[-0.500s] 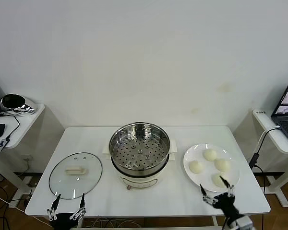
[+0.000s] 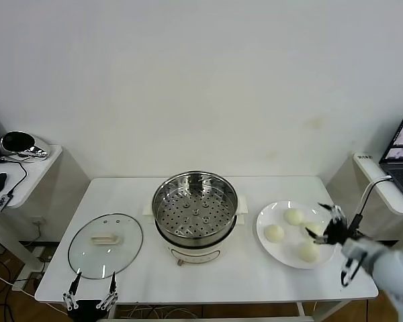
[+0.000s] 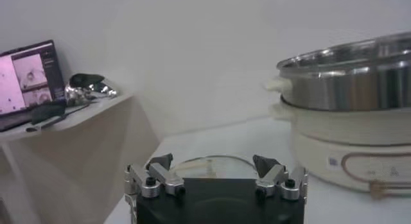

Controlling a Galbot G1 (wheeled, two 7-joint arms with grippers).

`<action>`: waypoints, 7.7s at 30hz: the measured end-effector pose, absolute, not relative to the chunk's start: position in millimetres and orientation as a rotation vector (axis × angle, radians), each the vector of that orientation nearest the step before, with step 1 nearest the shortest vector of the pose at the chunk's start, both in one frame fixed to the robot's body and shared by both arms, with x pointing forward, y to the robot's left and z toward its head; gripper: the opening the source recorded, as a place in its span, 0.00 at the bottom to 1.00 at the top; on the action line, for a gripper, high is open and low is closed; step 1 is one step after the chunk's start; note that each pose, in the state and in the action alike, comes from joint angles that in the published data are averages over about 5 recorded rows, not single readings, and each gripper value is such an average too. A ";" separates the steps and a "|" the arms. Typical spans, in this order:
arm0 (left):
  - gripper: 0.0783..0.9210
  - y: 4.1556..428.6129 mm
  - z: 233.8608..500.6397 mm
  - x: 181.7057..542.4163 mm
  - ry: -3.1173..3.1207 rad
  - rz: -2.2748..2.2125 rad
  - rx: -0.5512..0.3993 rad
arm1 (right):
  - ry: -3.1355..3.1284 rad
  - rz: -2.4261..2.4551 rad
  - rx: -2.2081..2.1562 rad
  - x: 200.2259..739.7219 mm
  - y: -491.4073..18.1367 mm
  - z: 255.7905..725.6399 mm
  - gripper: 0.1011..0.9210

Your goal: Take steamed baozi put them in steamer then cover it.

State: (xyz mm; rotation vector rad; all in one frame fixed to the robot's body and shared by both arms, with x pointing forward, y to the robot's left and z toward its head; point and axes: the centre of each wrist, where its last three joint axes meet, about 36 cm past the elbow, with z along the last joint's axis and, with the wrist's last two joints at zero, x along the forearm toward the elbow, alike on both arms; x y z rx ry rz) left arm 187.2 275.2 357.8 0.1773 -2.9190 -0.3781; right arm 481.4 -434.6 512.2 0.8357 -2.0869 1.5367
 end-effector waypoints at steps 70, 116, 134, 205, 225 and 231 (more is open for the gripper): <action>0.88 292.1 347.3 180.6 -2.918 -0.569 0.244 | -1.442 1.338 1.076 696.1 -391.6 450.8 0.62; 0.88 308.0 363.6 200.8 -2.975 -0.579 0.234 | -1.385 1.872 1.737 696.8 -152.3 705.7 0.62; 0.88 314.6 368.2 198.2 -2.972 -0.569 0.298 | -0.811 2.284 1.950 713.5 -41.9 637.9 0.63; 0.88 324.1 381.2 206.0 -2.977 -0.627 0.294 | -1.347 1.549 1.301 601.9 -314.6 569.2 0.88; 0.88 325.9 374.7 203.7 -2.957 -0.627 0.312 | -1.336 1.440 1.302 622.1 -307.5 473.6 0.88; 0.88 325.9 375.0 203.5 -2.957 -0.629 0.311 | -1.341 1.425 1.293 630.4 -303.3 457.4 0.88</action>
